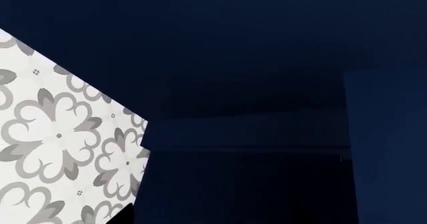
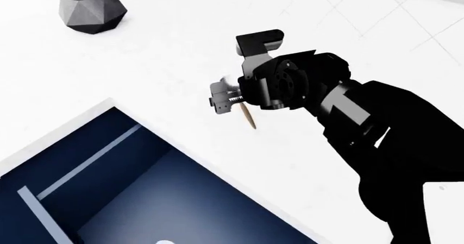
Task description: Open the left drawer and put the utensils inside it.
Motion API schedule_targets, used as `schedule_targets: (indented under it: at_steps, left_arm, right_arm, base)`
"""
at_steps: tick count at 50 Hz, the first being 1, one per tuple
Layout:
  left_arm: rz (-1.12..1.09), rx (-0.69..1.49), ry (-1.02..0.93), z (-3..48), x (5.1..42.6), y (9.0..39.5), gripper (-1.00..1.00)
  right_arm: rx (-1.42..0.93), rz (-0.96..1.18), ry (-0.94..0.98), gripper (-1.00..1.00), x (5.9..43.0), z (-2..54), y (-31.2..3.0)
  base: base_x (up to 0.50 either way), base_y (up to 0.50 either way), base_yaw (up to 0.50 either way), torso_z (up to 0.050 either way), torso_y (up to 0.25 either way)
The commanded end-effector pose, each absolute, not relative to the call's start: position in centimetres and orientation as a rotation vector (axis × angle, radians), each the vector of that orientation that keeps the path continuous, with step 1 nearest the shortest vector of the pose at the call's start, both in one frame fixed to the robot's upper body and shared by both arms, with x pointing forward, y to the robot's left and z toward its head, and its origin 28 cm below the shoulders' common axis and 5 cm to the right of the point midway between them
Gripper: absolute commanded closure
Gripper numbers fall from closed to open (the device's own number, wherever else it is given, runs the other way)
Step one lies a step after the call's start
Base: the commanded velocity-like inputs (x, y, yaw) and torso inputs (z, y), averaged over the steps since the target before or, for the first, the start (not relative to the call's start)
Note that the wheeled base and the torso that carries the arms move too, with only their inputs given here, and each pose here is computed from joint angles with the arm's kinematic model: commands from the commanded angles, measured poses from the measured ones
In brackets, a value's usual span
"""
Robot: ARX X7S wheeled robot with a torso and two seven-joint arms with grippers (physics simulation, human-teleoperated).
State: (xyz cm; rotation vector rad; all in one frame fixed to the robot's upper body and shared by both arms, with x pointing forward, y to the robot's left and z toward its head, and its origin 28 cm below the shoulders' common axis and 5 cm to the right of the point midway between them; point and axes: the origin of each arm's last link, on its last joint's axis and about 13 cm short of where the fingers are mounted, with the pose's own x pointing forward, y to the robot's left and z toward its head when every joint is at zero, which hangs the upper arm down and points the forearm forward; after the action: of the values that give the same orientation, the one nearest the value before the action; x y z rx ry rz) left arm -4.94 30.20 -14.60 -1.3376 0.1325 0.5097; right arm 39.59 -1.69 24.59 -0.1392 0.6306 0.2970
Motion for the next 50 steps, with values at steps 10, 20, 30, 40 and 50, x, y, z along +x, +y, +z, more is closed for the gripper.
schedule_targets:
  at_steps: [10, 20, 30, 40, 50]
  left_arm:
    - [0.512, -1.346, 0.138, -14.6, -4.9, 30.2, -1.00]
    - [0.517, -1.347, 0.139, -14.6, -4.9, 30.2, -1.00]
    - [0.518, -1.349, 0.141, -14.6, -4.9, 30.2, -1.00]
    - [0.519, -1.351, 0.145, -14.6, -4.9, 30.1, -1.00]
    - [0.514, -1.353, 0.143, -14.6, -4.9, 30.1, -1.00]
  right_arm:
    - [-0.143, 0.294, 0.649, -1.00, 39.6, 24.2, -1.8]
    - [-0.161, 0.303, 0.715, -1.00, 39.2, 23.1, -2.0]
    - [-0.185, 0.282, 0.722, 1.00, 39.1, 23.0, -2.0]
    - [-0.181, 0.256, 0.719, 1.00, 39.2, 22.6, -2.1]
    - [-0.167, 0.220, 0.704, 1.00, 39.4, 22.9, -2.3]
  base:
    - [0.00, 0.00, 0.00, 0.000, -0.093]
    - [0.00, 0.00, 0.00, 0.000, 0.000]
    - [0.00, 0.00, 0.00, 0.000, -0.002]
    - [0.00, 0.00, 0.00, 0.000, -0.002]
    - [0.00, 0.00, 0.00, 0.000, -0.003]
